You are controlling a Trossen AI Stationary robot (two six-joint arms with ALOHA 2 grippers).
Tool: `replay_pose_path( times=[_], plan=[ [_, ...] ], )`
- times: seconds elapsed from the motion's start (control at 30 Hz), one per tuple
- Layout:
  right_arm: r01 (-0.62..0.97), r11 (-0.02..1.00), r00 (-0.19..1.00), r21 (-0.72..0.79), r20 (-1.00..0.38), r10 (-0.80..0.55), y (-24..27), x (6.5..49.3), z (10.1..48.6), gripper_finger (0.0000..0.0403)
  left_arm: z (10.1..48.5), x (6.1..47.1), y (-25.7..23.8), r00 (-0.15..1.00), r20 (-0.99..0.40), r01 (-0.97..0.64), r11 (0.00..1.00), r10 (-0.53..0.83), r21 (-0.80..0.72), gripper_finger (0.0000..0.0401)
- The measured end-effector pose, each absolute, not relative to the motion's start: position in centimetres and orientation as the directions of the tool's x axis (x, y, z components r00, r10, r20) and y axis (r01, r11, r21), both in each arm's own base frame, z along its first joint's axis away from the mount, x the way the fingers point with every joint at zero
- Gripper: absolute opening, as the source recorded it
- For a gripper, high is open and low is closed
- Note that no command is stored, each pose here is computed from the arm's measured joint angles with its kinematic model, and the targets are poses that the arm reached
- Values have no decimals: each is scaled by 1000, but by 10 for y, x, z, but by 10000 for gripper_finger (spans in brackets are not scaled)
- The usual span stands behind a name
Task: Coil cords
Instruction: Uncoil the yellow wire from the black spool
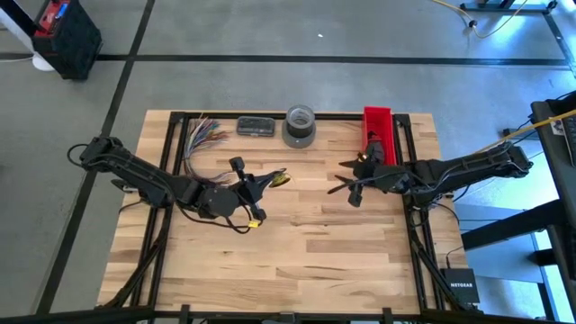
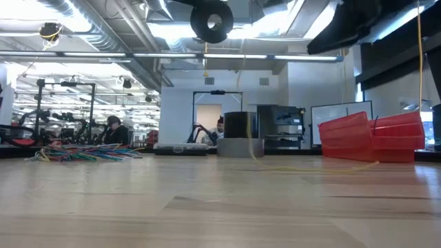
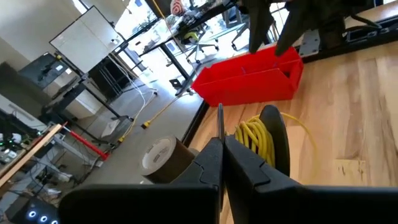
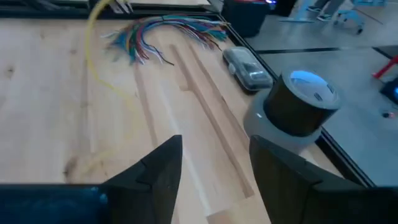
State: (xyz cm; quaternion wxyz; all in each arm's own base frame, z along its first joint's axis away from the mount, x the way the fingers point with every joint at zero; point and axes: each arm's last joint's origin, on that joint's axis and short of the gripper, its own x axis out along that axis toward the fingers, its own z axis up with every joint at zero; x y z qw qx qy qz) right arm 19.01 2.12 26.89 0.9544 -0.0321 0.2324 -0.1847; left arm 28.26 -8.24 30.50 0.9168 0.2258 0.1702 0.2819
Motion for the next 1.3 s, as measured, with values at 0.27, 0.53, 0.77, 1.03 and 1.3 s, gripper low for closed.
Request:
replay_pose_path(
  times=[0.27,0.53,0.77,1.03,1.3],
  plan=[
    [358,912,832,-200,-375,-409,23,219,246,193,304,285,-82,827,-208,-380,792,523,479,0],
    [258,954,874,-152,-383,-298,20,244,238,217,304,286,-77,817,-212,-401,792,536,460,0],
    [204,969,897,-141,-369,-242,18,254,233,249,304,286,-77,818,-212,-399,793,535,461,0],
    [104,968,902,-227,-389,-188,22,269,217,250,307,287,-77,822,-190,-412,791,536,452,0],
    [64,979,942,-195,-313,-124,24,276,221,250,306,287,-77,820,-195,-408,789,538,460,0]
  ],
)
